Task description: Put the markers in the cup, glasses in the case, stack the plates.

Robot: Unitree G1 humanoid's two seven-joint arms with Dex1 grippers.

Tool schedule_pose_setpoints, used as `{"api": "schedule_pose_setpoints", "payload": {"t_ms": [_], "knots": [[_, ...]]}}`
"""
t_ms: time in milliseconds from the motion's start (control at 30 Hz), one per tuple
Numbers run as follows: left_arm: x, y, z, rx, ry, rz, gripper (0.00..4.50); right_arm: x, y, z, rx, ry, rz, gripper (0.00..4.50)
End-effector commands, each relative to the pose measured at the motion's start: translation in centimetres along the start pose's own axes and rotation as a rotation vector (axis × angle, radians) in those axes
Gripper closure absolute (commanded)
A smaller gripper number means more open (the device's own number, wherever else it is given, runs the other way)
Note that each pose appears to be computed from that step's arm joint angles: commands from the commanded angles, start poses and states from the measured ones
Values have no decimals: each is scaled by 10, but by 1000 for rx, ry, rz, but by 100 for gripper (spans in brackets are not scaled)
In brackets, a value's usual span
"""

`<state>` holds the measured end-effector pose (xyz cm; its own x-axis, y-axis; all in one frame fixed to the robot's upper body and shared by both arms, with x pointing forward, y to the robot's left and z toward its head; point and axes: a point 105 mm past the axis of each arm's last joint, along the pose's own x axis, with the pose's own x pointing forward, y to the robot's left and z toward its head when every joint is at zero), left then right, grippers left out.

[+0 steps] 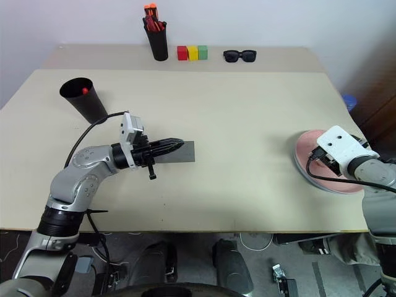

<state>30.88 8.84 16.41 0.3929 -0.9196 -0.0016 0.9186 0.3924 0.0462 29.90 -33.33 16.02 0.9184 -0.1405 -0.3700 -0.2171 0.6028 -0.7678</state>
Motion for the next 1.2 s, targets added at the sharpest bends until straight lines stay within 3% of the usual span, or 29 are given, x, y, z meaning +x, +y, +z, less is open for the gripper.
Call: {"api": "schedule_pose_setpoints", "payload": {"t_ms": [33, 233, 333, 433, 700, 1200], "knots": [[-10, 9, 14, 57, -39, 71, 450, -1, -10, 29, -40, -119, -19, 46], [-44, 29, 22, 108, -47, 279, 450, 10, 5, 81, 64, -390, 79, 46], [-81, 35, 23, 140, -18, 426, 450, 8, 20, 117, 239, -597, 226, 46], [-112, 38, 17, 156, 34, 543, 450, 6, 34, 134, 347, -684, 362, 46], [-166, 33, 2, 167, 133, 739, 450, 20, 56, 136, 361, -672, 476, 46], [-170, 33, -1, 164, 114, 793, 450, 33, 69, 149, 339, -700, 500, 46]]}}
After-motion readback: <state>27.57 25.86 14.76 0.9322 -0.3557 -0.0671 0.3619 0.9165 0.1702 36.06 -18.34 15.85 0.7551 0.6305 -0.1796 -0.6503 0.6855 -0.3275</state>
